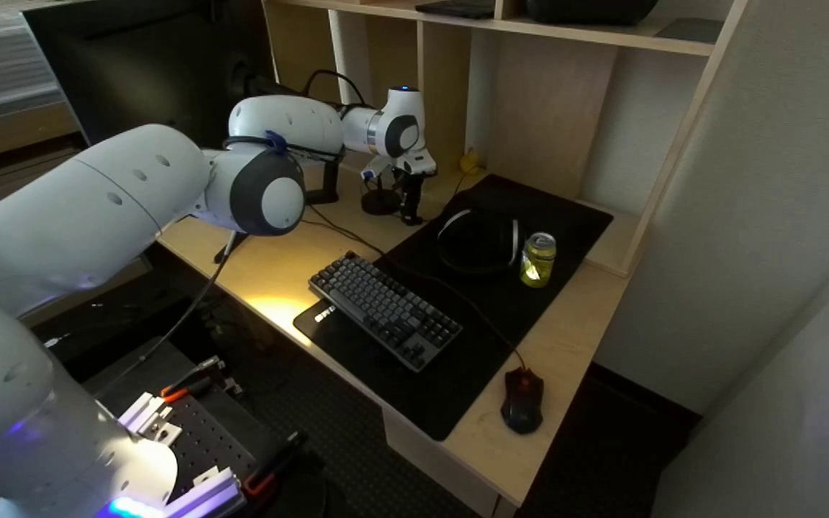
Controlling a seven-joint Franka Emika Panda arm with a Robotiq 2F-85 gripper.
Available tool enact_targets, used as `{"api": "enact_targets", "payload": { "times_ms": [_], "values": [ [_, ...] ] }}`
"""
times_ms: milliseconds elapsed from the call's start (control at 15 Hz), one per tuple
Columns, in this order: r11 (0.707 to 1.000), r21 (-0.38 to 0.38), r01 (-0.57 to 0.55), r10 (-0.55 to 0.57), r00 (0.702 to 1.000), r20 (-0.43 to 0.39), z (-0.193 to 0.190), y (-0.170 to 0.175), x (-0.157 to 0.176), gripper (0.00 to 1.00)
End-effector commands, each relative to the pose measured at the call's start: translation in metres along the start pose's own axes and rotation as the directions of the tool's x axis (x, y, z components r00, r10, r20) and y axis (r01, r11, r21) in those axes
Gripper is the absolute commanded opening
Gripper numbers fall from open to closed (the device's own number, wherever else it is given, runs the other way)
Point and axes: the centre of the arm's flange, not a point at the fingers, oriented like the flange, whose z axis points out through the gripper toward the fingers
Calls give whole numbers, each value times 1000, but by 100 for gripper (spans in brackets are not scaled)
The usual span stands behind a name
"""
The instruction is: Turn off the lamp
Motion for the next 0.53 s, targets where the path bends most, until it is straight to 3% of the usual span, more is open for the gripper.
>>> {"api": "enact_targets", "payload": {
  "times_ms": [0,200,267,333,467],
  "values": [
    [1000,-2,7,-7,1000,27,-1,7,7,5],
    [1000,-8,3,-3,998,63,-6,10,12,5],
    [1000,-9,-18,18,999,47,-6,11,15,16],
    [999,-17,-33,34,999,42,-6,12,18,47],
    [999,-18,-48,49,998,37,-5,14,24,53]
  ]
}}
